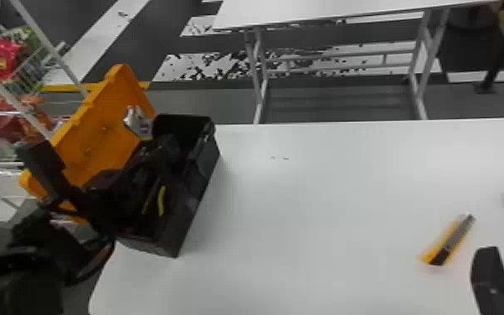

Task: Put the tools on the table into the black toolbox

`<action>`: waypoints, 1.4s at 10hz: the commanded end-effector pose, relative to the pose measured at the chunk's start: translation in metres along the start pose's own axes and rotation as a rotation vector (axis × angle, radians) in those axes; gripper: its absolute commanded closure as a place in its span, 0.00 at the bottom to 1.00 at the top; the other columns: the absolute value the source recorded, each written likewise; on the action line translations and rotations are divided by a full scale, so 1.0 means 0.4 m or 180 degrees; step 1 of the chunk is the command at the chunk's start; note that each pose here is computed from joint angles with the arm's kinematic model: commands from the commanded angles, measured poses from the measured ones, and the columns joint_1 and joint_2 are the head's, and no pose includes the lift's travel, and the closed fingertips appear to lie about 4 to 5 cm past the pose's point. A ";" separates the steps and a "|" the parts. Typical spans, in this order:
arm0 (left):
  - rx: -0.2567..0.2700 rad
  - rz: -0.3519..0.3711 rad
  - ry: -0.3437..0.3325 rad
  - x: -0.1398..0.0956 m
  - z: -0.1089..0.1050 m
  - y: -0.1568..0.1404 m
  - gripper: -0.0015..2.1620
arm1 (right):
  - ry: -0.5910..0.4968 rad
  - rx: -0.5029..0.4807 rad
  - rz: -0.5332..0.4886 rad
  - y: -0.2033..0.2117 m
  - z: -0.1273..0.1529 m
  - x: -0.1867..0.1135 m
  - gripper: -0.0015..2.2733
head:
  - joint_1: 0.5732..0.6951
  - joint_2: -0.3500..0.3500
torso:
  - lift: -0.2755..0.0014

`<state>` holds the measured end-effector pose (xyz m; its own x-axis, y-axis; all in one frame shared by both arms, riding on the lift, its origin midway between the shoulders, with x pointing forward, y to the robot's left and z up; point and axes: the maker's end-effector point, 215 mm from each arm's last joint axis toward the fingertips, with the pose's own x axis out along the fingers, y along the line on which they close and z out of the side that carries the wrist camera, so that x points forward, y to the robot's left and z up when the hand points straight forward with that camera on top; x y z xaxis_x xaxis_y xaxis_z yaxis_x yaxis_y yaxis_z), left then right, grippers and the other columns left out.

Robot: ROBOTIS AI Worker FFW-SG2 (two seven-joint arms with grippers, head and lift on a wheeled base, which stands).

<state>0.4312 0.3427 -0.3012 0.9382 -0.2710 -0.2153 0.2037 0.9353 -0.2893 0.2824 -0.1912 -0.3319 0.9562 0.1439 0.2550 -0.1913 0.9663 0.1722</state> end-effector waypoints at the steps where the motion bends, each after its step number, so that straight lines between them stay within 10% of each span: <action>1: 0.0343 0.0228 -0.0123 0.005 0.029 0.050 0.98 | -0.0116 -0.0048 -0.0114 -0.048 0.024 -0.034 0.09 | 1.00 0.84 | 0.72; 2: 0.0625 0.0439 -0.0123 0.014 0.019 0.092 0.98 | -0.0155 -0.0085 -0.0159 -0.072 0.032 -0.052 0.09 | 1.00 0.85 | 0.72; 9: 0.1125 0.0770 0.0290 0.106 -0.103 0.195 0.98 | -0.0203 -0.0158 -0.0277 -0.129 0.039 -0.099 0.09 | 1.00 0.81 | 0.72; 10: 0.1236 0.0886 0.0339 0.102 -0.103 0.218 0.88 | -0.0191 -0.0150 -0.0288 -0.131 0.035 -0.102 0.09 | 1.00 0.82 | 0.72; 11: 0.1238 0.0992 0.0370 0.097 -0.107 0.236 0.20 | -0.0210 -0.0159 -0.0295 -0.133 0.038 -0.106 0.09 | 1.00 0.83 | 0.72; 12: 0.1198 0.1068 0.0373 0.091 -0.110 0.249 0.00 | -0.0201 -0.0157 -0.0286 -0.132 0.035 -0.108 0.09 | 1.00 0.85 | 0.72; 14: 0.1106 0.1098 0.0360 0.076 -0.117 0.254 0.01 | -0.0223 -0.0168 -0.0305 -0.137 0.039 -0.113 0.09 | 1.00 0.87 | 0.72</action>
<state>0.4691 0.4186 -0.3804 0.9352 0.0630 -0.3484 -0.0117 0.9890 0.1472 0.2468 -0.2531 -0.3384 0.9520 0.0385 0.3036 -0.0880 0.9846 0.1511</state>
